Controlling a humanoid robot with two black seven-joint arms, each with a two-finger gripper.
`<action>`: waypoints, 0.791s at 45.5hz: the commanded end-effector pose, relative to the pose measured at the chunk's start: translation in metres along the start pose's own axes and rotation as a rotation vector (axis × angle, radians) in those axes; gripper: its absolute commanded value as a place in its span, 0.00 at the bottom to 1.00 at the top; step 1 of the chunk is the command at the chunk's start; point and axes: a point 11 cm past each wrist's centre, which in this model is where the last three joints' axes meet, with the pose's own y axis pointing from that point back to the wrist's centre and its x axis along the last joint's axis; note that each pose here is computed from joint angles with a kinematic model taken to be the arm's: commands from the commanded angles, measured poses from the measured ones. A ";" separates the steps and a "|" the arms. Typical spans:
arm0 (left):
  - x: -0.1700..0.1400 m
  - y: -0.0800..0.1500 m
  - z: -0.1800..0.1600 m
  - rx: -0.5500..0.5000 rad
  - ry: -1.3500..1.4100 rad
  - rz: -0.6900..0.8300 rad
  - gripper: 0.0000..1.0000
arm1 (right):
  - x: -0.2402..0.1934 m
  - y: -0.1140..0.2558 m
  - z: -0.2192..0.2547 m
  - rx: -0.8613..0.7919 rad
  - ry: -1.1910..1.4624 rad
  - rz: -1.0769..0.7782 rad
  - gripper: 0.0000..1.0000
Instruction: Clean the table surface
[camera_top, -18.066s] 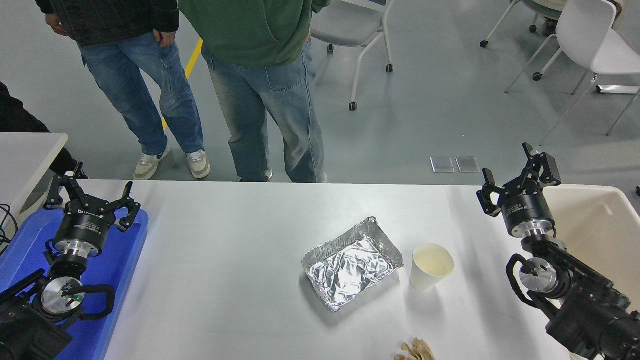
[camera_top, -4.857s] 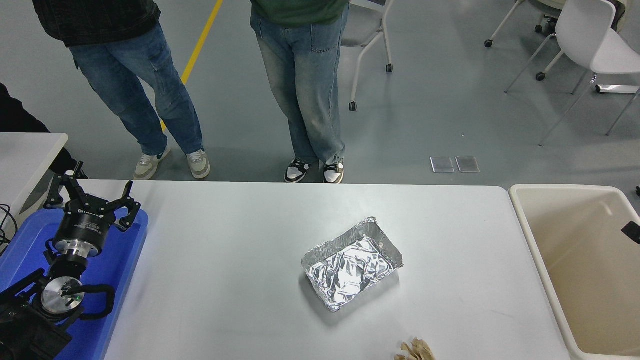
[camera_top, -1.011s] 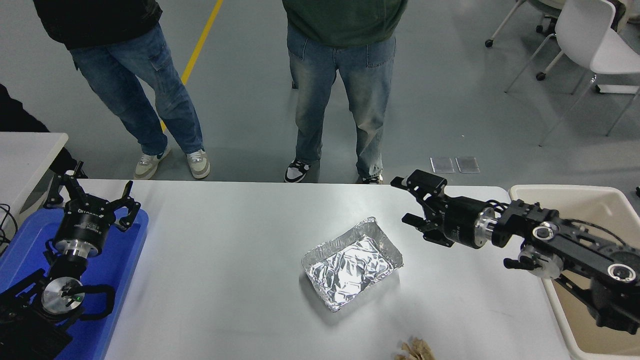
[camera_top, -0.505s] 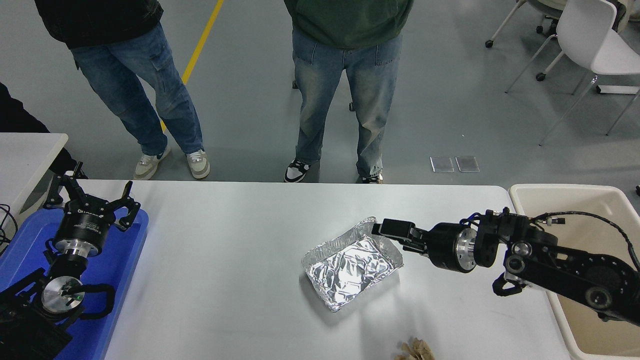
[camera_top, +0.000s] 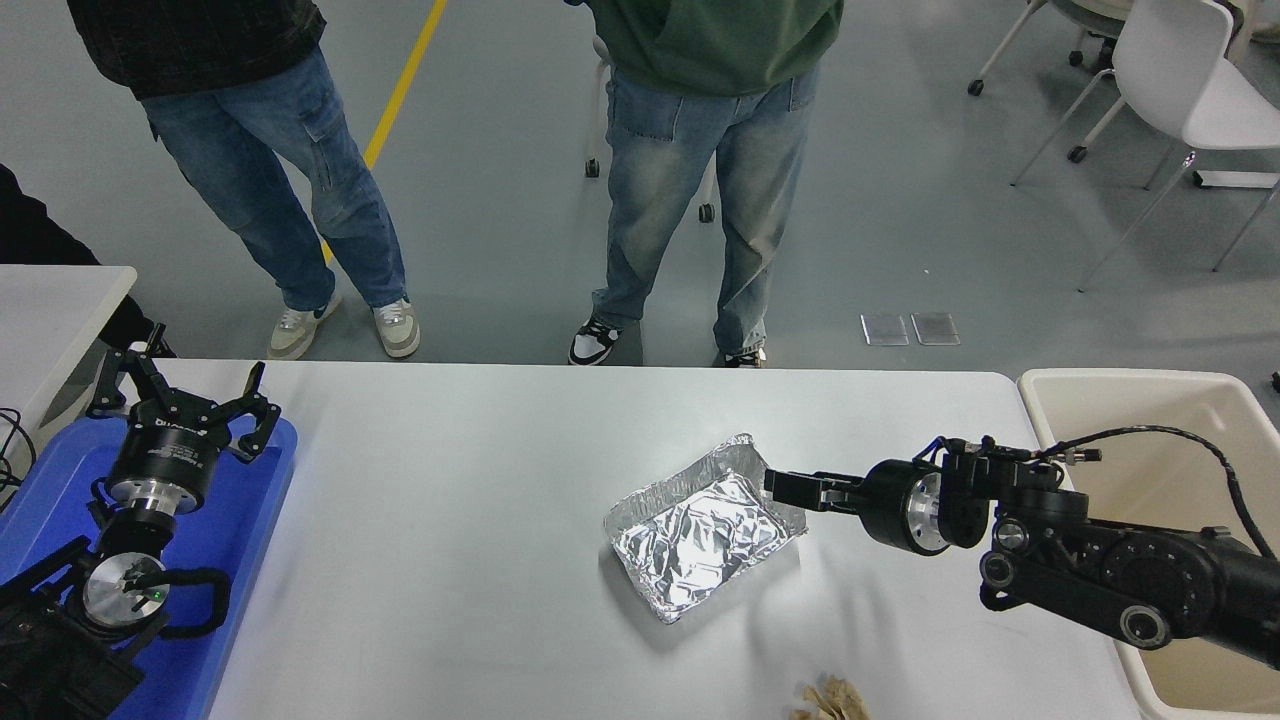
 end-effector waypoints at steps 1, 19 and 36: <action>0.000 0.000 0.000 0.000 -0.001 0.000 1.00 | -0.015 -0.024 0.005 -0.029 0.070 0.050 1.00; 0.000 0.000 0.000 0.000 -0.001 0.000 1.00 | -0.011 -0.031 0.013 -0.017 0.075 0.077 1.00; 0.000 0.000 0.000 0.000 -0.001 0.000 1.00 | -0.030 -0.035 0.011 0.024 0.094 0.043 0.99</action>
